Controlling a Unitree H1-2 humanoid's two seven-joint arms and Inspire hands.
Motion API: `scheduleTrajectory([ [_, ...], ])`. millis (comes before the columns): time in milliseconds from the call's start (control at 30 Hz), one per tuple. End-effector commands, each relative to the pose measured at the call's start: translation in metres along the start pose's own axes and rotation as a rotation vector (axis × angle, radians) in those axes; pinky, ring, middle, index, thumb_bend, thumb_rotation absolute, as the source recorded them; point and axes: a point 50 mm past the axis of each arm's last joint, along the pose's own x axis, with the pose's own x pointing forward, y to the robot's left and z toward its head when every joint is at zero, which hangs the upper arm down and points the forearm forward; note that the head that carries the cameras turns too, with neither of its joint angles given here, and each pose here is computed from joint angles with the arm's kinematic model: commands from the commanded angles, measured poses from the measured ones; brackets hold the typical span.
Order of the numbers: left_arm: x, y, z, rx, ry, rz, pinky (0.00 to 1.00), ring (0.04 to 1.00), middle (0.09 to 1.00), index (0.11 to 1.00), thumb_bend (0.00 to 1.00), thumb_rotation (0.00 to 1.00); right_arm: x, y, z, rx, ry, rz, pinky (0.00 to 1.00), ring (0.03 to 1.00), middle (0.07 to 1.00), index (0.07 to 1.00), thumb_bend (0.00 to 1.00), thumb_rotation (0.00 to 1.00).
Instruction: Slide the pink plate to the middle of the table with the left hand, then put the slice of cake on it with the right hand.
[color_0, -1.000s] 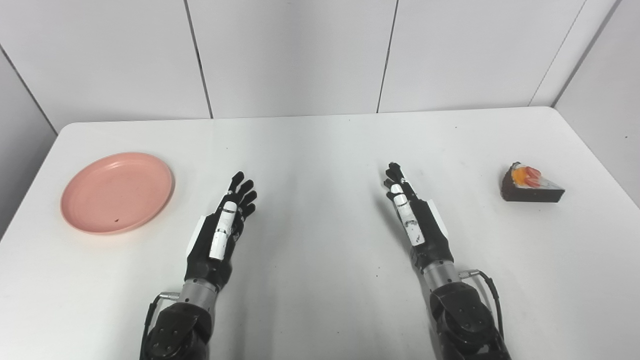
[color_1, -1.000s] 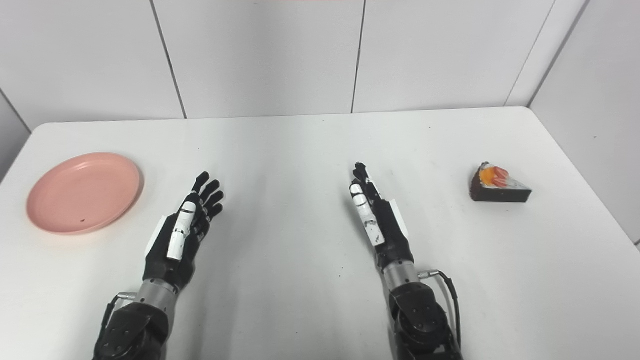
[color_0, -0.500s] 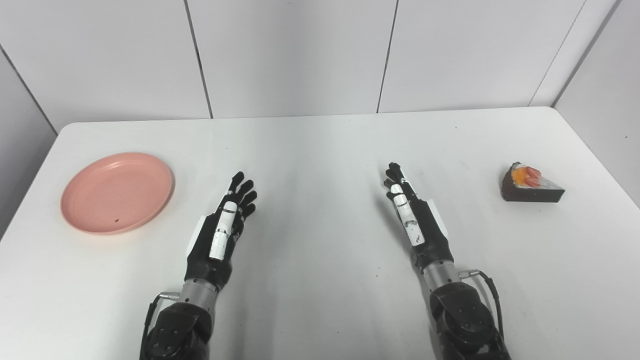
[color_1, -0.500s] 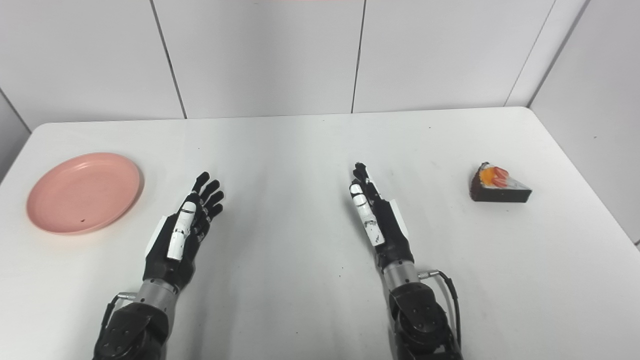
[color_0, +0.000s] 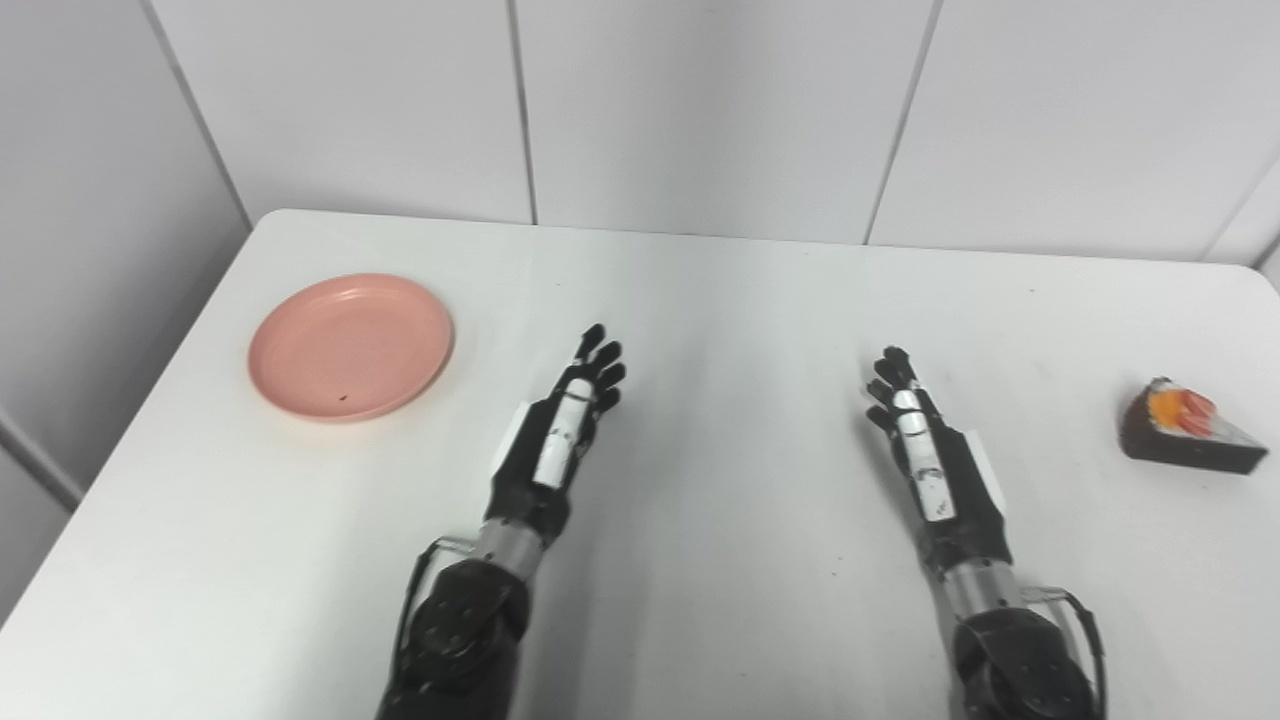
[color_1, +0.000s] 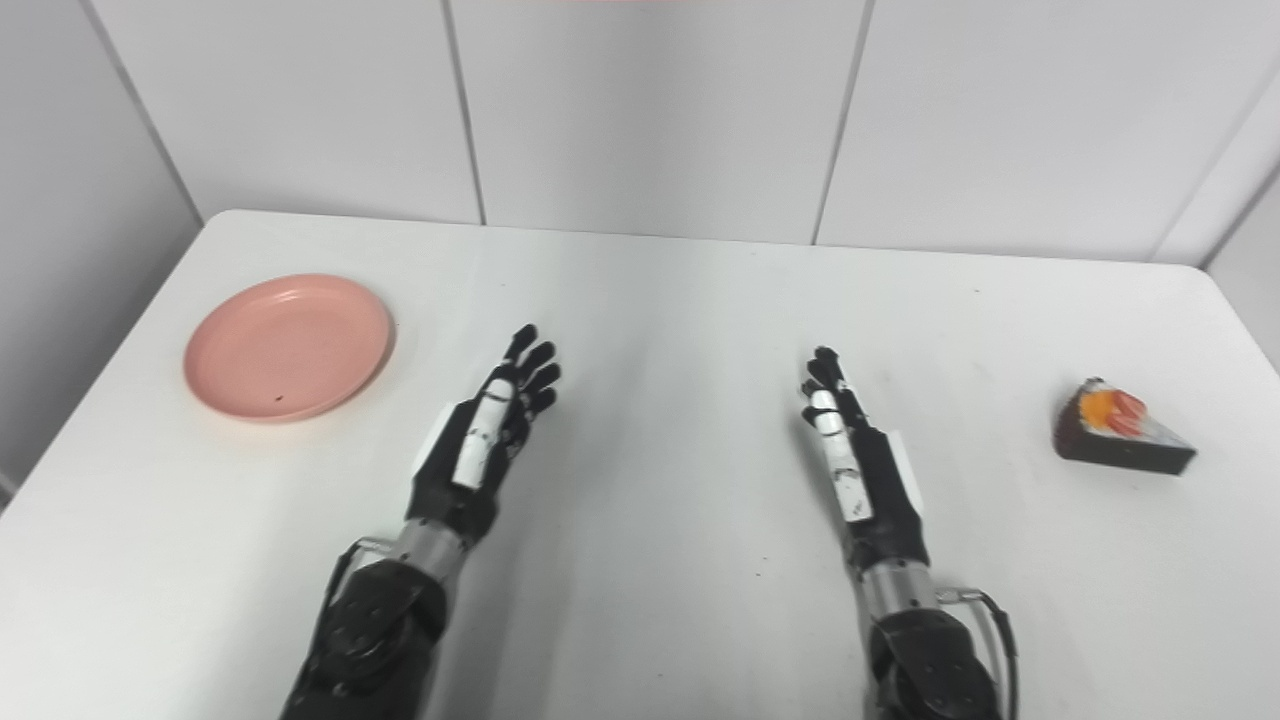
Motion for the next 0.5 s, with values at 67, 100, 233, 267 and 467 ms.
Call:
scheduleTrajectory([
  [67, -0.008, -0.006, -0.029, 0.003, 0.067, 0.003, 0.96, 0.96, 0.976, 0.976, 0.4, 1.0, -0.003, -0.011, -0.017, 0.022, -0.014, 0.005, 0.96, 0.948, 0.961, 0.963, 0.3, 1.0],
  [100, -0.008, -0.006, -0.03, 0.004, 0.068, 0.004, 0.96, 0.96, 0.976, 0.976, 0.4, 1.0, -0.003, -0.012, -0.019, 0.023, -0.013, 0.006, 0.96, 0.948, 0.961, 0.964, 0.3, 1.0],
  [233, -0.006, -0.009, -0.032, 0.001, 0.077, 0.007, 0.96, 0.96, 0.977, 0.975, 0.39, 1.0, -0.004, -0.015, -0.022, 0.015, -0.017, 0.004, 0.97, 0.955, 0.967, 0.968, 0.28, 1.0],
  [267, -0.006, -0.009, -0.032, 0.0, 0.078, 0.006, 0.96, 0.961, 0.978, 0.976, 0.39, 1.0, -0.004, -0.016, -0.022, 0.011, -0.018, 0.005, 0.97, 0.959, 0.97, 0.97, 0.27, 1.0],
  [467, -0.005, -0.011, -0.034, 0.004, 0.081, 0.006, 0.96, 0.958, 0.974, 0.971, 0.4, 1.0, -0.005, -0.023, -0.03, 0.003, -0.007, 0.002, 0.97, 0.961, 0.968, 0.977, 0.3, 1.0],
])
